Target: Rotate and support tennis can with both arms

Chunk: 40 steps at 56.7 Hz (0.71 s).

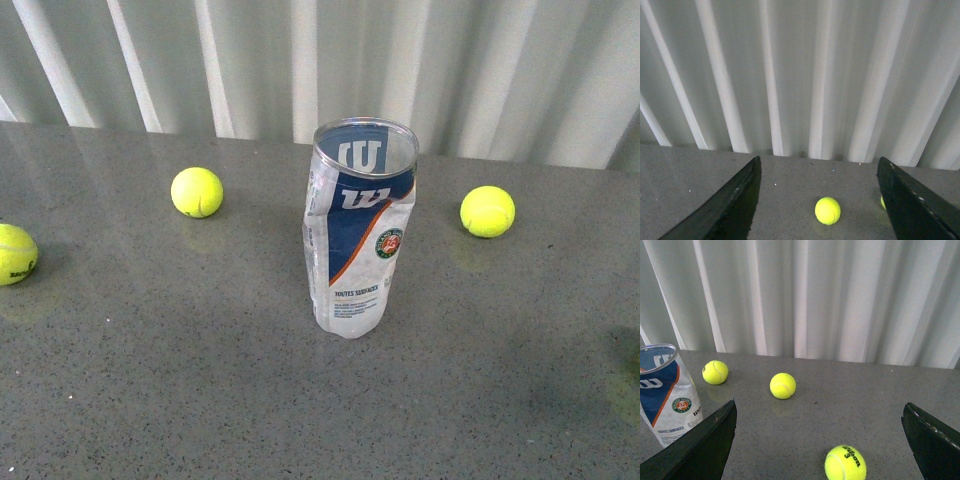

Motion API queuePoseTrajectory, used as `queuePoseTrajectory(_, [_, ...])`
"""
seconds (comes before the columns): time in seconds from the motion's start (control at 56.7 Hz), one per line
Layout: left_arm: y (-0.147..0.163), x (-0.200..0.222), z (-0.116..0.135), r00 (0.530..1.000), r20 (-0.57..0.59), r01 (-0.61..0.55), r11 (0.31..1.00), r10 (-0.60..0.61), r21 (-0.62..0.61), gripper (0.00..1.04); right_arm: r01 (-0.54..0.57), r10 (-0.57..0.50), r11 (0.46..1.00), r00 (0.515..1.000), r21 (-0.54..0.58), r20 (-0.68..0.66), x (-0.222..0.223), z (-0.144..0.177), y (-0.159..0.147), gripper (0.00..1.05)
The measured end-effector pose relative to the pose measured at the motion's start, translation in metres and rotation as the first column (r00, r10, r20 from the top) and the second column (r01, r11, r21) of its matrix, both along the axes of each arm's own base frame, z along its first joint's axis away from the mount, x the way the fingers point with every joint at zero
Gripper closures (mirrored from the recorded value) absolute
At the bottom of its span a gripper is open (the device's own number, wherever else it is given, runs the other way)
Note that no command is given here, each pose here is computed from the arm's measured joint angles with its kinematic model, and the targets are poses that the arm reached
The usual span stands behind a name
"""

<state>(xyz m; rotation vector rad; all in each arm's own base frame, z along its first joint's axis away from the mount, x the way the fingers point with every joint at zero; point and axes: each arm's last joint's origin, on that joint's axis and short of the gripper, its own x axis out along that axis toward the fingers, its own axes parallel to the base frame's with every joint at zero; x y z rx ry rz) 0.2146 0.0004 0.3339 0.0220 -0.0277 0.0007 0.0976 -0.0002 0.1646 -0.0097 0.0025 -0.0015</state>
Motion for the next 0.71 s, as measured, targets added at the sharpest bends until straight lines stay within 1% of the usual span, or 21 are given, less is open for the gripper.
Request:
queuePoseTrajectory(0.088, [0.0,-0.017,-0.041,1.0,-0.014,0.002,1.0,-0.002,-0.009,0.62,0.0,0.0,1.0,1.0,0.0,0.0,0.0,0.0,0.0,0.07])
queuePoseTrajectory(0.106, [0.0,-0.018,-0.044,1.0,-0.017,0.002,1.0,-0.003,-0.01,0.64,0.0,0.0,1.0,1.0,0.0,0.0,0.0,0.0,0.0,0.07])
queuePoseTrajectory(0.141, [-0.001,-0.022,-0.054,1.0,-0.026,0.003,1.0,-0.003,-0.01,0.71,0.0,0.0,1.0,1.0,0.0,0.0,0.0,0.0,0.0,0.07])
queuePoseTrajectory(0.212, [0.0,-0.029,-0.068,0.999,-0.034,0.003,1.0,-0.003,-0.012,0.81,0.0,0.0,1.0,1.0,0.0,0.0,0.0,0.0,0.0,0.07])
queuePoseTrajectory(0.3, [0.0,-0.04,-0.086,1.0,-0.031,-0.001,1.0,0.001,-0.019,1.01,0.0,0.0,1.0,1.0,0.0,0.0,0.0,0.0,0.0,0.07])
queuePoseTrajectory(0.458, [0.0,-0.058,-0.115,0.999,-0.036,0.0,1.0,-0.001,-0.024,1.01,0.0,0.0,1.0,1.0,0.0,0.0,0.0,0.0,0.0,0.07])
queuePoseTrajectory(0.705, [0.0,-0.075,-0.136,1.0,-0.029,0.0,1.0,-0.001,-0.024,1.01,0.0,0.0,1.0,1.0,0.0,0.0,0.0,0.0,0.0,0.07])
